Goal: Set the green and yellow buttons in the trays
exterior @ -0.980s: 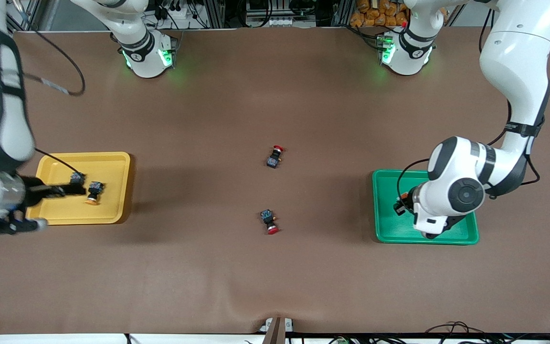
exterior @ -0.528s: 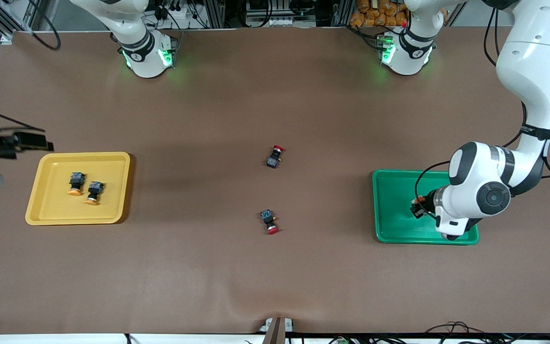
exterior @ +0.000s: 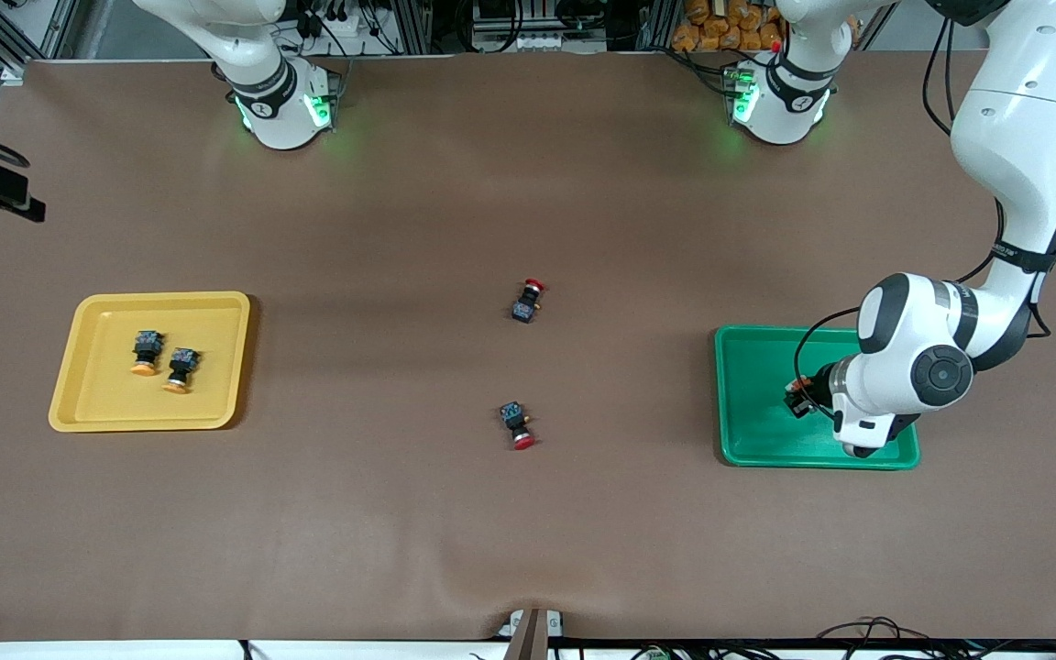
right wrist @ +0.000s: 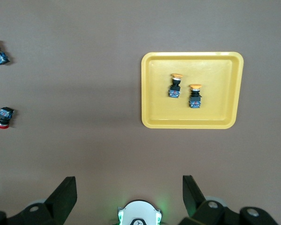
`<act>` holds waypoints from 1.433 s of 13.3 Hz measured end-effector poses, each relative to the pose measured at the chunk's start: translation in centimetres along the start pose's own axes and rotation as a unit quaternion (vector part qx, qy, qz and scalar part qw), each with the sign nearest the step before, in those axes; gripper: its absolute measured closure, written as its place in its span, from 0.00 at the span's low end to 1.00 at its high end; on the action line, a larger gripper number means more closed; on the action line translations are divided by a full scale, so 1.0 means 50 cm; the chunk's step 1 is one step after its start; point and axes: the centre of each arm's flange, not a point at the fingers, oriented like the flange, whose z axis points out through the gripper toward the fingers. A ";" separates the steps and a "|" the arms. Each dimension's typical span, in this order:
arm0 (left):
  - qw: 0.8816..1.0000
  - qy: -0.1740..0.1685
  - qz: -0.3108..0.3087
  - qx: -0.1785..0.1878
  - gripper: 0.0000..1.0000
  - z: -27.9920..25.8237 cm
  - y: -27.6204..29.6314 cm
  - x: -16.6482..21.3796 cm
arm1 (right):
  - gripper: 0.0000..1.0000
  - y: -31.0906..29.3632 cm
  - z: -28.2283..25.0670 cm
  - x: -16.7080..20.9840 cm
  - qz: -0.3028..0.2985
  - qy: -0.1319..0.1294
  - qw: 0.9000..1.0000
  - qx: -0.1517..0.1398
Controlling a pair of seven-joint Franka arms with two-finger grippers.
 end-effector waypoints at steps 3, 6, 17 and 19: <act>1.000 -0.001 0.000 0.000 0.32 0.002 0.000 0.000 | 0.00 -0.005 -0.019 -0.020 0.002 0.012 1.000 -0.002; 1.000 0.000 0.000 0.000 0.03 0.001 0.000 0.001 | 0.00 0.006 -0.029 -0.042 0.008 0.037 0.999 0.004; 0.999 0.031 0.000 0.011 0.00 -0.303 0.021 -0.014 | 0.00 0.025 -0.030 -0.100 -0.014 0.075 0.997 0.002; 0.999 0.042 0.003 0.003 0.00 -0.368 0.029 -0.031 | 0.00 0.024 -0.029 -0.100 -0.014 0.074 0.997 0.002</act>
